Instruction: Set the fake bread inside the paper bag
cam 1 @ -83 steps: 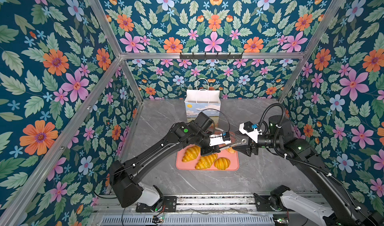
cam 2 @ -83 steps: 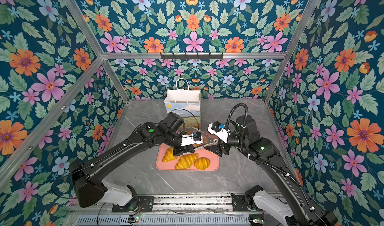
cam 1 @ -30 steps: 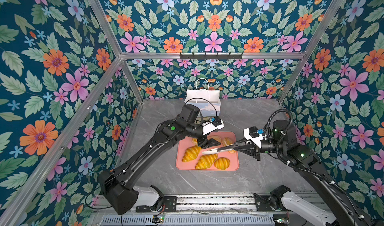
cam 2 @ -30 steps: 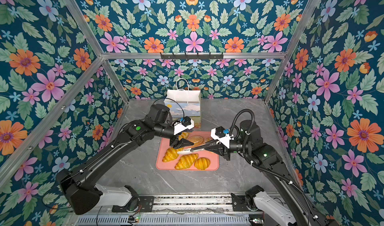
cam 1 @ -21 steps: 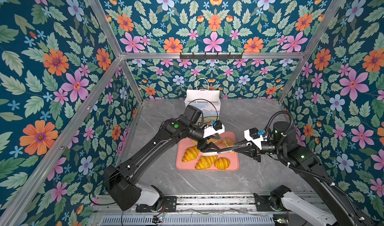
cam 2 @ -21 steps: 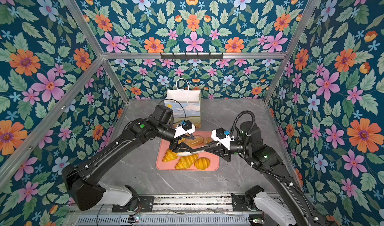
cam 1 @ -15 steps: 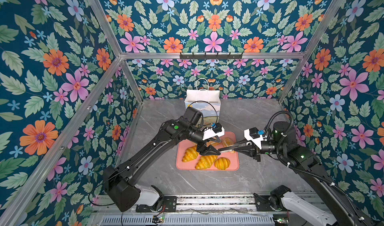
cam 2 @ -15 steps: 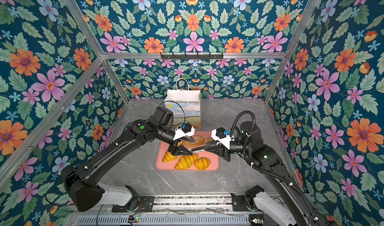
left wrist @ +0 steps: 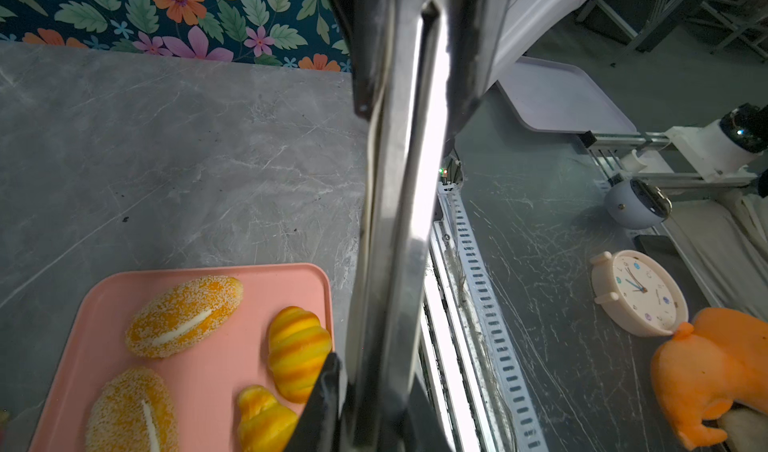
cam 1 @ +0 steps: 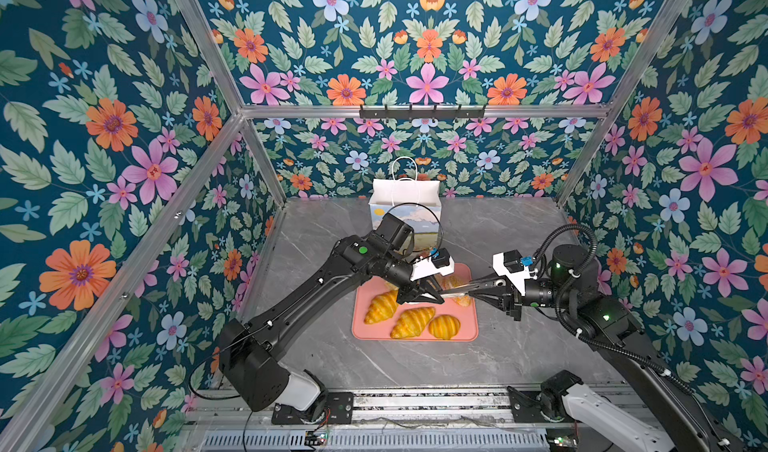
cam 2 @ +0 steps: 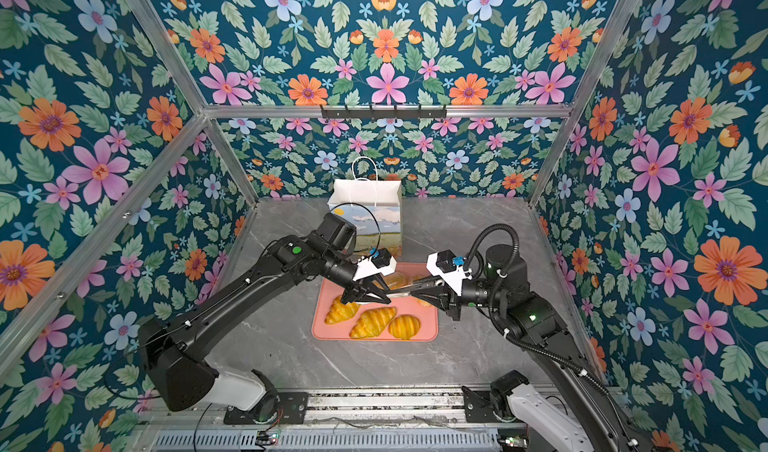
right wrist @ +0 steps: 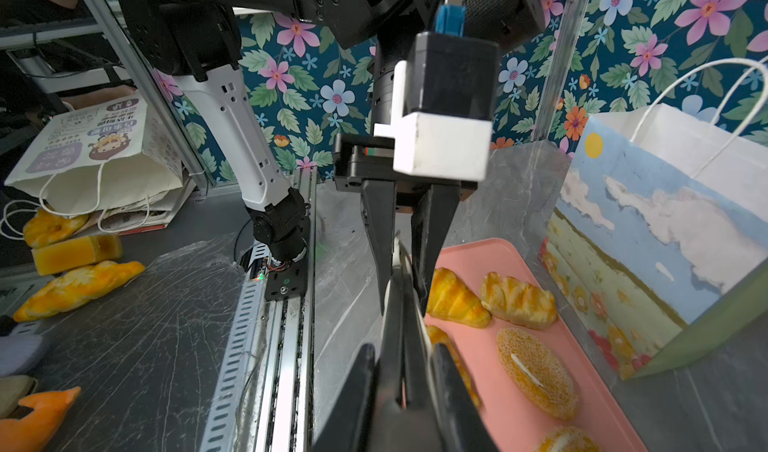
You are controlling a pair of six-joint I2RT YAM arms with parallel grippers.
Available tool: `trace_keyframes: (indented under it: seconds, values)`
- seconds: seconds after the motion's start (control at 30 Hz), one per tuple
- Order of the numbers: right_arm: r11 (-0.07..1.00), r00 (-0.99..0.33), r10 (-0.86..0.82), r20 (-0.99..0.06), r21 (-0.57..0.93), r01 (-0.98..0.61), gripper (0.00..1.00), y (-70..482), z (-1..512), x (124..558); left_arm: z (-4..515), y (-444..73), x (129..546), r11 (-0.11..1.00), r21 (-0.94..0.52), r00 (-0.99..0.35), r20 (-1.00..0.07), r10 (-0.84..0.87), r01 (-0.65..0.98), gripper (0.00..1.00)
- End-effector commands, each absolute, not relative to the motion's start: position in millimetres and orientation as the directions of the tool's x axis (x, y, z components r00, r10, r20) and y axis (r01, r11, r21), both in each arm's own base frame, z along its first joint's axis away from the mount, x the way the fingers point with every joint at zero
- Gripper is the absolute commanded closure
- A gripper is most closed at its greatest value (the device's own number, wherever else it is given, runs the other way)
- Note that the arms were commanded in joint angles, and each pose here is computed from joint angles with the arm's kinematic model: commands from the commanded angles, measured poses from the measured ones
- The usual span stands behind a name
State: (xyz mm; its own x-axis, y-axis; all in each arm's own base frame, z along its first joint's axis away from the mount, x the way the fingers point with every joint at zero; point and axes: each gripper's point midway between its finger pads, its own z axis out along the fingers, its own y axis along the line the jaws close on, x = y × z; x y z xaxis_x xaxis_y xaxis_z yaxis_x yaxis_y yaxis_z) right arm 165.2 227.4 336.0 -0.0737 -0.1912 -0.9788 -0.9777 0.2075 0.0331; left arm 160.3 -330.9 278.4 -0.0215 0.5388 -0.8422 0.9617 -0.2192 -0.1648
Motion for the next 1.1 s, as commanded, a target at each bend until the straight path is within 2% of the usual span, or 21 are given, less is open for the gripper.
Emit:
trace_keyframes:
  seconds: [0.0, 0.13, 0.33, 0.67, 0.83, 0.9, 1.07]
  values:
    - [0.149, -0.049, -0.178, -0.983, 0.023, -0.989, 0.7, 230, 341, 154, 275, -326, 163, -0.161, -0.224, -0.089, -0.804, 0.588, 0.961, 0.82]
    - [0.147, -0.095, -0.224, -0.97, 0.062, -0.987, 0.53, 226, 337, 149, 267, -318, 165, -0.124, -0.231, -0.098, -0.758, 0.645, 0.965, 0.84]
    - [0.118, -0.233, -0.349, -0.908, 0.204, -0.972, 0.41, 225, 326, 141, 256, -305, 164, -0.085, -0.258, -0.115, -0.672, 0.732, 0.962, 0.84]
    - [0.135, -0.334, -0.462, -0.822, 0.307, -0.942, 0.35, 224, 321, 146, 223, -301, 149, -0.055, -0.298, -0.117, -0.529, 0.841, 0.953, 0.81]
    - [0.102, -0.392, -0.495, -0.776, 0.396, -0.913, 0.34, 230, 314, 150, 218, -309, 140, -0.079, -0.306, -0.086, -0.492, 0.866, 0.949, 0.83]
    - [0.103, -0.418, -0.505, -0.756, 0.428, -0.898, 0.3, 232, 310, 152, 219, -310, 137, -0.094, -0.313, -0.077, -0.494, 0.866, 0.945, 0.85]
    - [0.122, -0.403, -0.509, -0.76, 0.4, -0.908, 0.29, 231, 310, 156, 219, -307, 138, -0.1, -0.287, -0.06, -0.499, 0.864, 0.953, 0.87]
